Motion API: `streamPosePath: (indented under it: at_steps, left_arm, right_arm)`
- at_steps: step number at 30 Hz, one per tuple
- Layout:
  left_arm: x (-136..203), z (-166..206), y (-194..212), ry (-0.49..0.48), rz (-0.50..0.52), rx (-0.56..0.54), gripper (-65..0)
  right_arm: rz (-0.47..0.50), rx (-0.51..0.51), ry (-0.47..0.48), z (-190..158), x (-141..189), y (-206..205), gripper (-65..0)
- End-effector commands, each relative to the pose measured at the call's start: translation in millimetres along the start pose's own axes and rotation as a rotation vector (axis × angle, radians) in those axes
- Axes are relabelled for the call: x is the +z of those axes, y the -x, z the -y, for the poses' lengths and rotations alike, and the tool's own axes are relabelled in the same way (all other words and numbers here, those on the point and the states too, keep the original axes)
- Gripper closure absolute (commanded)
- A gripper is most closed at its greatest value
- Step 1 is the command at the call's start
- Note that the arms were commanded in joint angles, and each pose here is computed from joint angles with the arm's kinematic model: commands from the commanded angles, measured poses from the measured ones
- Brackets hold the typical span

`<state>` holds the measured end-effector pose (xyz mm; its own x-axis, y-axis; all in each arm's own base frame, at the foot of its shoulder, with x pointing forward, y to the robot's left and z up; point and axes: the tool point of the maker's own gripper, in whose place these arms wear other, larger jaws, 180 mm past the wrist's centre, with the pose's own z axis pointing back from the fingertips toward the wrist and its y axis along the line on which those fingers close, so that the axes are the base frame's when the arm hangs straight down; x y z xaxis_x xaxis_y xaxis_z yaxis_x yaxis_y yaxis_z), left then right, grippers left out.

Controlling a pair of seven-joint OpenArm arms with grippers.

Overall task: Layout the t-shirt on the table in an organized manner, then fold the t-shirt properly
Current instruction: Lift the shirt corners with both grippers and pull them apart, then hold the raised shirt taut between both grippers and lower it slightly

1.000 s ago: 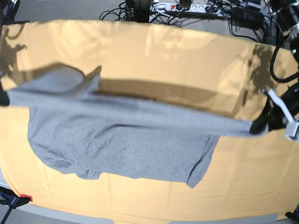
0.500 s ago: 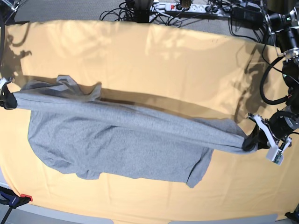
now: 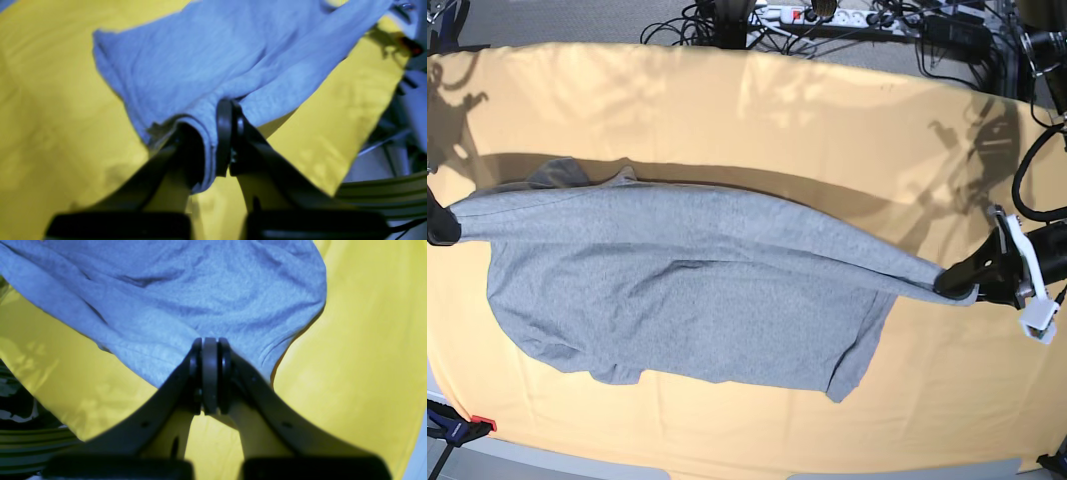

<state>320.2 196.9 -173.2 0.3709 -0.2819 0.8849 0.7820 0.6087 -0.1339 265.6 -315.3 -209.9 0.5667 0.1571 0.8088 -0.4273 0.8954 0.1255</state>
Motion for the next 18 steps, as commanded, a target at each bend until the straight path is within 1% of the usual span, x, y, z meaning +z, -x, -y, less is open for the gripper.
streamPosePath:
  at_steps: [1,8,12,14,15,18]
  left_arm:
    - [9.1,-1.6,-15.6,-0.014,0.031,-0.042,0.0]
    - [11.9,-3.1,-15.5,-0.021,0.021,-0.047,0.0]
    - [11.3,-2.9,-15.7,-0.019,0.024,-0.045,0.0]
    - [9.2,-11.2,-8.1,-0.065,-0.011,-0.048,0.0]
    - [7.9,-15.2,-9.0,-0.086,-0.001,-0.049,0.0]
    - [4.0,-23.0,-1.2,-0.121,-0.023,-0.039,0.0]
  right_arm:
    - [0.015,0.032,0.008,1.2,7.3,-10.0,0.0]
    - [-0.098,0.040,0.015,3.5,15.8,12.0,0.0]
    - [-0.093,0.038,0.014,3.2,15.1,11.4,0.0]
    - [-0.092,0.036,0.012,2.8,14.7,11.9,0.0]
    - [-0.093,0.036,0.012,2.7,14.6,12.1,0.0]
    - [-0.094,0.052,0.083,15.6,15.2,12.0,0.0]
